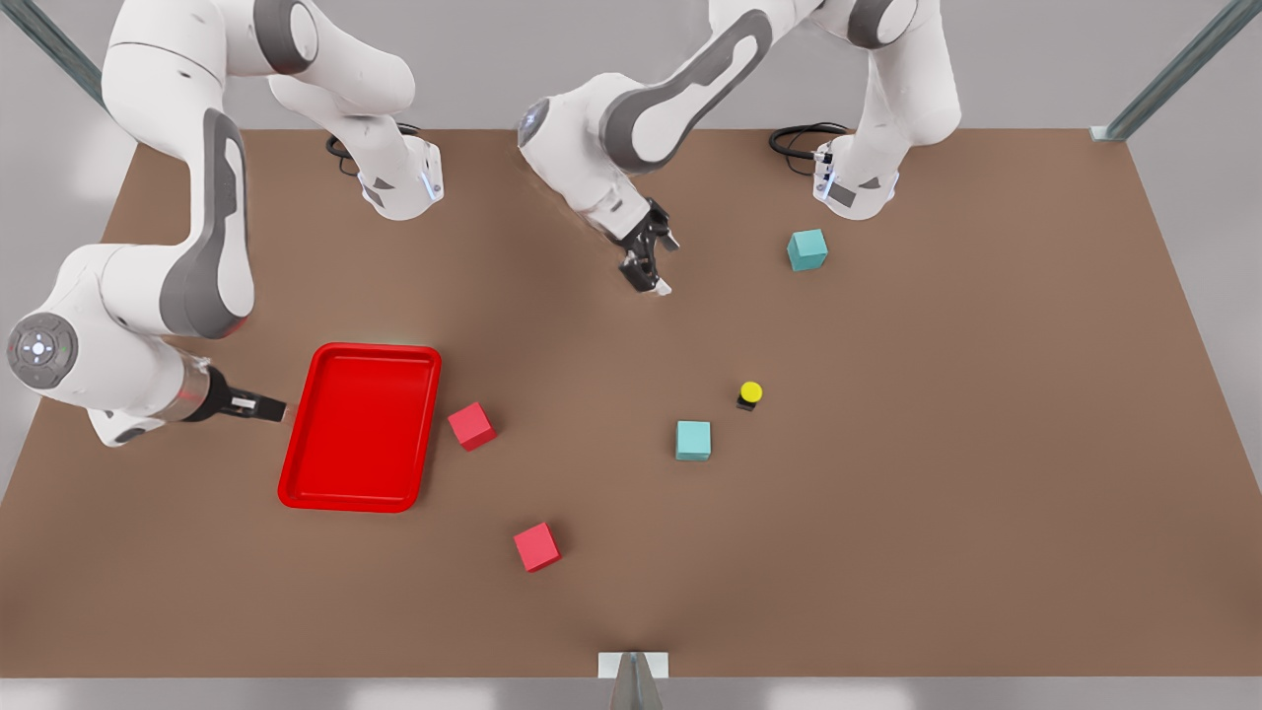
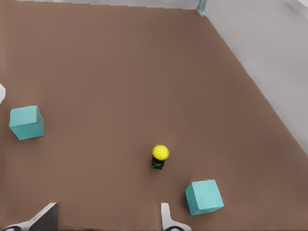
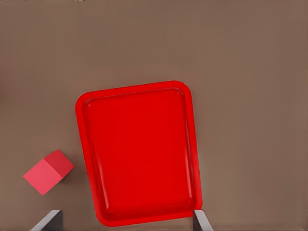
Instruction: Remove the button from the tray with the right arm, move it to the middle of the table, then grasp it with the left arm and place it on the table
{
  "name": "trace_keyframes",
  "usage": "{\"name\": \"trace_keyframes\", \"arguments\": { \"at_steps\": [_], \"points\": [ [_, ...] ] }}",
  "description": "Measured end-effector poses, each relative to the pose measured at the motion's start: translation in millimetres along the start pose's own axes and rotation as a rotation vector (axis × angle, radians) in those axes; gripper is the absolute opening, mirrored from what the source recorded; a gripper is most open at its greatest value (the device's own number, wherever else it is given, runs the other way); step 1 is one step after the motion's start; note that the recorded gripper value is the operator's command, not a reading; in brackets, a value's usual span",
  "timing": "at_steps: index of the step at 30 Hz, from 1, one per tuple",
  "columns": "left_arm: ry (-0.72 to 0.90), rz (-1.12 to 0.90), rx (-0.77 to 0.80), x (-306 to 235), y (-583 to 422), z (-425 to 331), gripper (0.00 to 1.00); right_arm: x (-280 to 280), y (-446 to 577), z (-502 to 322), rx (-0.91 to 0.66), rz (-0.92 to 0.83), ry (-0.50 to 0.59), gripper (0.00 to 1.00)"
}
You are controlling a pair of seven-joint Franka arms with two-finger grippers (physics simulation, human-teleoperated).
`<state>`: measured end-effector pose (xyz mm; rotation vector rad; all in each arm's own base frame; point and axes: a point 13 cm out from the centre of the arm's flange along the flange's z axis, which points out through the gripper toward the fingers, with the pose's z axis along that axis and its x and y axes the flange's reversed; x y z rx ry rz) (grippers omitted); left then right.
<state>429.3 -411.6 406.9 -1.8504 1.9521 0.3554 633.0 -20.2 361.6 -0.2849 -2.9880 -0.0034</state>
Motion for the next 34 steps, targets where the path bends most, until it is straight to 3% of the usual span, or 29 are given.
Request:
{"name": "trace_keyframes", "arguments": {
  "at_steps": [2, 4, 10, 20, 26, 27, 31, 34],
  "points": [
    [0.219, -0.189, -0.183, -216, -92, 37, 1.00, 0, -2, 3, 0.002, -0.007, 0.004, 1.00],
    [0.318, -0.165, -0.246, -299, -112, 83, 1.00, 0, -2, 4, 0.003, -0.016, 0.007, 1.00],
    [0.547, 0.248, -0.196, -338, -91, 132, 1.00, -2, -1, 12, 0.003, -0.037, 0.016, 1.00],
    [0.588, 0.584, -0.013, -463, -72, 203, 1.00, -6, -2, 22, 0.000, -0.054, 0.023, 1.00],
    [0.600, 0.714, 0.010, -481, -65, 308, 1.00, -7, -2, 23, -0.001, -0.062, 0.026, 1.00],
    [0.590, 0.793, 0.039, -457, -82, 302, 1.00, -7, -3, 23, -0.001, -0.062, 0.026, 1.00],
    [0.544, 1.252, 0.189, -274, -122, 211, 1.00, -7, -3, 24, -0.001, -0.066, 0.026, 1.00],
    [0.531, 1.322, 0.224, -272, -126, 209, 1.00, -7, -3, 24, -0.001, -0.068, 0.025, 1.00]
  ]
}}
